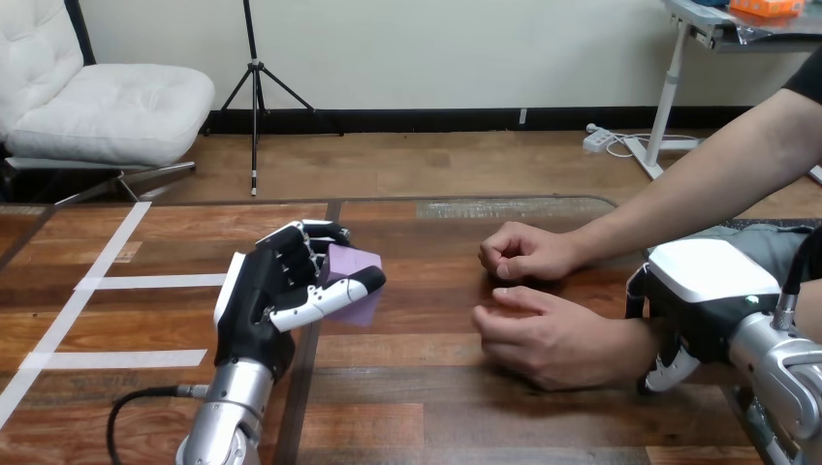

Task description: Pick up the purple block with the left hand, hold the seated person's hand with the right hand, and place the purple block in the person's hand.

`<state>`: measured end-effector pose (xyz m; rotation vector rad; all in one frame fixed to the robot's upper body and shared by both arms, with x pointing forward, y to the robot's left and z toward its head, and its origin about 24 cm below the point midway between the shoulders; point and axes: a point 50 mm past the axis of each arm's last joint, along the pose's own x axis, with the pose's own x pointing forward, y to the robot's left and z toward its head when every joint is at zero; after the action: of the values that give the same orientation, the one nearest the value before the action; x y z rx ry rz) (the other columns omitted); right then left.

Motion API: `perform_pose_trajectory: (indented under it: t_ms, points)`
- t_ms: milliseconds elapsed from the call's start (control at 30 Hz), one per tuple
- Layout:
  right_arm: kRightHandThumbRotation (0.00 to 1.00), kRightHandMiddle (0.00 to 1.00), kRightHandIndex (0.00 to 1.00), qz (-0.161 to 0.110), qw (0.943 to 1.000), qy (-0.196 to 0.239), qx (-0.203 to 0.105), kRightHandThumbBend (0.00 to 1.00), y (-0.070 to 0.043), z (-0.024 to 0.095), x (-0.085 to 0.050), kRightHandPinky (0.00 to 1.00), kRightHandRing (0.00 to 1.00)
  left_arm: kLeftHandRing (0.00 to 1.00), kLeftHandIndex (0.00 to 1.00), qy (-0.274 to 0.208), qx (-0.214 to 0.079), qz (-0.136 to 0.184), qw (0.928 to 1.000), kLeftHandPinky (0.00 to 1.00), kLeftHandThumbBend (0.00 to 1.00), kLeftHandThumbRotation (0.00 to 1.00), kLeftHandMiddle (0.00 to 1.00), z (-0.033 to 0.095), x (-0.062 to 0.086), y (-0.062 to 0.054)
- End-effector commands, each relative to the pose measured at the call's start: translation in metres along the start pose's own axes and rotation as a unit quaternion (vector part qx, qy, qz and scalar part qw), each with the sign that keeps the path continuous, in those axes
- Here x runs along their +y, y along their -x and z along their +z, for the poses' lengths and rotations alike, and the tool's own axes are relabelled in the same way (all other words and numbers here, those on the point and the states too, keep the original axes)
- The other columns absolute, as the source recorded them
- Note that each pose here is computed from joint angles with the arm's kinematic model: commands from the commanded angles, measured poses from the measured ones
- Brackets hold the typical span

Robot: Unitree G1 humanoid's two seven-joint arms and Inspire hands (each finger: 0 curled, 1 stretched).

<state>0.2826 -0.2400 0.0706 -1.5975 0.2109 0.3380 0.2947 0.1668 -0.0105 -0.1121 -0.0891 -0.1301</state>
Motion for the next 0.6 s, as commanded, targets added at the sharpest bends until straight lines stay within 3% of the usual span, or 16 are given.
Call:
perform_pose_trajectory:
  t_ms: [0,567]
  points:
    - [0.0,0.47,0.49,-0.043,0.9991,-0.004,0.004,0.79,0.0025,-0.0045,-0.0227,0.33,0.41,0.43,0.49,-0.004,-0.046,-0.027,0.9986,0.37,0.97,0.07,0.48,0.0248,-0.0122,-0.0272]
    - [0.0,0.5,0.51,-0.038,0.9992,-0.013,0.0,0.77,0.0028,-0.004,-0.0214,0.35,0.43,0.44,0.49,0.003,-0.044,-0.03,0.9986,0.37,0.98,0.07,0.48,0.0242,-0.0146,-0.0284]
